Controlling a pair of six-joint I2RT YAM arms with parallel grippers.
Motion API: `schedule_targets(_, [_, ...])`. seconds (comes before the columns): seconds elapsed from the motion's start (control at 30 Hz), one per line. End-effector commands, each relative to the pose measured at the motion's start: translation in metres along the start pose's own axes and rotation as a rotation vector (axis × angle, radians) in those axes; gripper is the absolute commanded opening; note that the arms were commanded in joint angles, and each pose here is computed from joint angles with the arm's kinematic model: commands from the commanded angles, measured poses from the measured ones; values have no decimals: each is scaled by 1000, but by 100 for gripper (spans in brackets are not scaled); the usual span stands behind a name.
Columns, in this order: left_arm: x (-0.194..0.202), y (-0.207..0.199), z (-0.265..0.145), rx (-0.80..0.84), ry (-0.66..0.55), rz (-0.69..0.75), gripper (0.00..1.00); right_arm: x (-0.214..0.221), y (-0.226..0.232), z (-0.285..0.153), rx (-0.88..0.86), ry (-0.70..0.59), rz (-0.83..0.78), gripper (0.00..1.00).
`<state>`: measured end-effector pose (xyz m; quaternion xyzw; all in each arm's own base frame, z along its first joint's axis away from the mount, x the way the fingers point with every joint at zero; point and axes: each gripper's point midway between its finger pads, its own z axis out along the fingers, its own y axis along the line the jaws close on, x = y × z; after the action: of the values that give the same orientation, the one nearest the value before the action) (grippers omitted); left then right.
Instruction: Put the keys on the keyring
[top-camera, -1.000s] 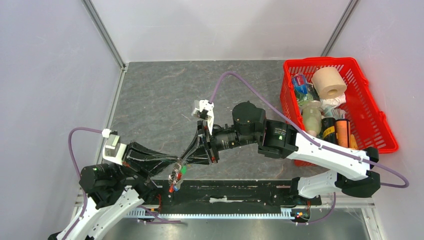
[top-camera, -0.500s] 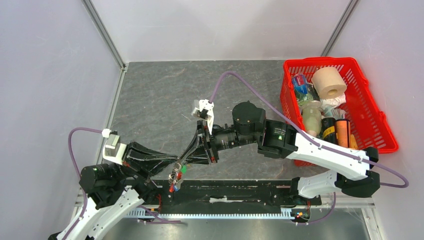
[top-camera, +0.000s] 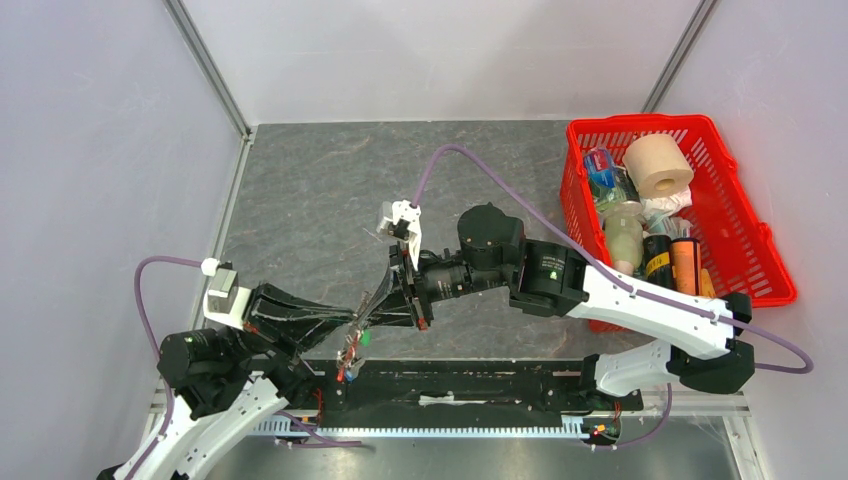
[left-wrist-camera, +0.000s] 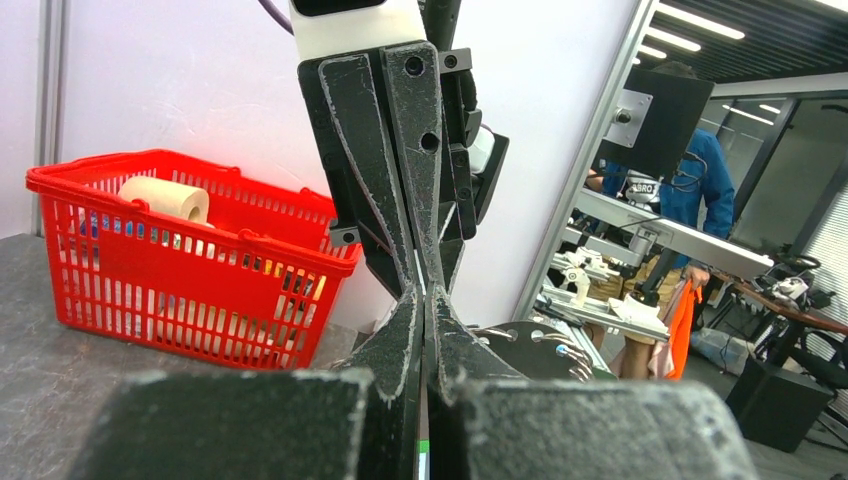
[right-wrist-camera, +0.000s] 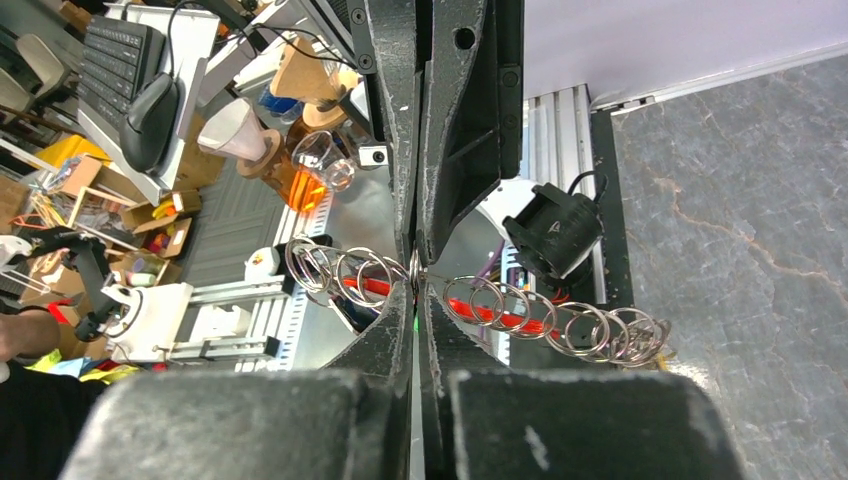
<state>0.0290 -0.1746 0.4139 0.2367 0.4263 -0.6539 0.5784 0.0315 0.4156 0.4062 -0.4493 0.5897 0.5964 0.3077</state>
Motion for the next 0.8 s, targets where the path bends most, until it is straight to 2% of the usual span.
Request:
schedule_targets(0.0, [-14, -7, 0, 14, -58, 13, 2, -20, 12, -1, -35, -59, -42, 0])
schedule_targets(0.17, [-13, -8, -1, 19, -54, 7, 2, -20, 14, -5, -37, -54, -64, 0])
schedule_targets(0.33, [-2, -12, 0, 27, 45, -31, 4, -8, 19, -14, -47, 23, -85, 0])
schedule_targets(0.63, [29, -19, -6, 33, 276, -122, 33, 35, 22, -32, -75, 219, -71, 0])
schedule_targets(0.77, [45, -21, -8, 55, 380, -185, 37, 48, 24, -35, -100, 280, -45, 0])
